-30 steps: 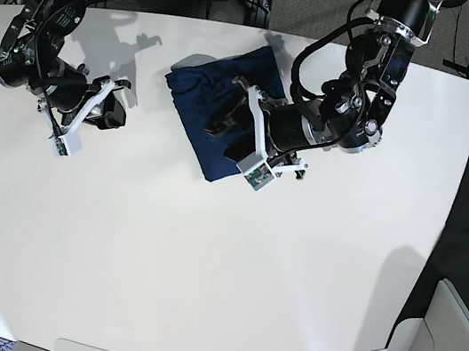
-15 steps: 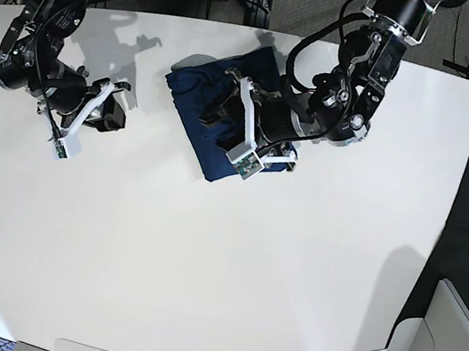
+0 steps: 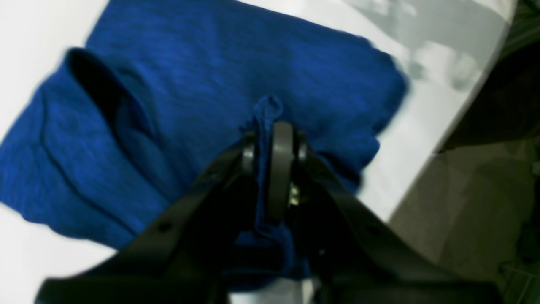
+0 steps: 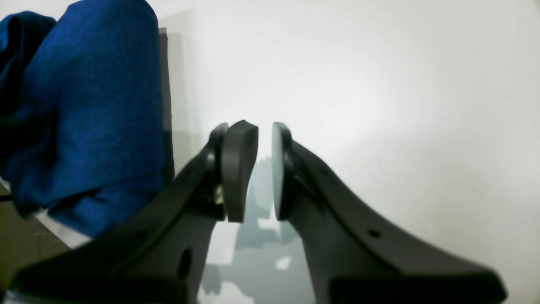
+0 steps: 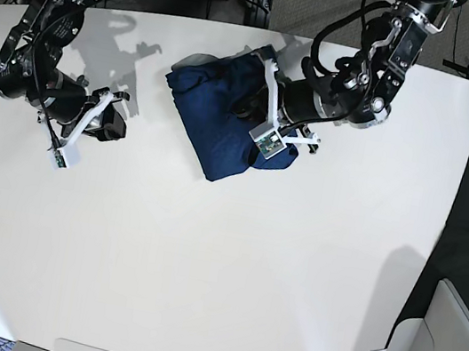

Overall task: Fold the T-shirt properly
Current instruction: 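Press the folded bundle with the left gripper and lift away, then grasp opposite edges of the bundle with both grippers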

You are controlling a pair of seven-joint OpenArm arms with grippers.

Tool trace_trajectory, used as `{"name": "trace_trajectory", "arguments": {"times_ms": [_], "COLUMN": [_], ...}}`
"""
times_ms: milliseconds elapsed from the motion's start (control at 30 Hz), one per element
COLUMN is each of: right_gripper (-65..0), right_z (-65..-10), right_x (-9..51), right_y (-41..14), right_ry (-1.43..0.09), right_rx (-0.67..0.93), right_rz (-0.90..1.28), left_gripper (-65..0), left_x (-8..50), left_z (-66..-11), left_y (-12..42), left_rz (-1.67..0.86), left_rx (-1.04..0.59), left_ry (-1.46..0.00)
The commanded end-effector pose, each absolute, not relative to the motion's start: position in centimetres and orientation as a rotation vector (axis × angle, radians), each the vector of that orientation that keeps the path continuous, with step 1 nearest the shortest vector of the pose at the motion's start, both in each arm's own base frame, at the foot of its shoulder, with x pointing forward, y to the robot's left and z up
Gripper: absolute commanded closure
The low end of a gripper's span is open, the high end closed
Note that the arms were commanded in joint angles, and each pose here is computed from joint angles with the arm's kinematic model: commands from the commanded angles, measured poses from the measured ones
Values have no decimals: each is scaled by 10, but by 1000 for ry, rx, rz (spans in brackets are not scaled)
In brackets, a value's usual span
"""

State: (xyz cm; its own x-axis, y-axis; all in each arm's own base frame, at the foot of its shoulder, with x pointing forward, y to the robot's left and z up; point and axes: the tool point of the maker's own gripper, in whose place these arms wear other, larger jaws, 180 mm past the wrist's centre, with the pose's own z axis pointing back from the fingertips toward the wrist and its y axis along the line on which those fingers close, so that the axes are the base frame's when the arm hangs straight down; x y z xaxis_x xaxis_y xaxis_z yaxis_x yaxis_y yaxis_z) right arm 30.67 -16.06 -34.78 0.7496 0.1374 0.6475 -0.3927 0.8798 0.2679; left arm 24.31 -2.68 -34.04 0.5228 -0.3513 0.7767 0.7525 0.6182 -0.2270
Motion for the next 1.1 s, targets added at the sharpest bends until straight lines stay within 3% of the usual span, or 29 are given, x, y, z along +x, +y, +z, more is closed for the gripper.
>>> {"name": "trace_trajectory", "arguments": {"times_ms": [0,1067], "right_gripper": [-114,-114], "right_z": [-334,-325], "right_x": [320,339], "right_y": [-160,-121], "right_ry": [-719,-740], "right_rx": [418,491], "right_rz": [307,367], "left_gripper": [-3,-3], "left_x": [245,181], "left_z": [-320,-362], "left_y": [-34,-2], "left_rz": [-713,-725], "left_rx": [-634,-600], "left_ry": [-826,-643]}}
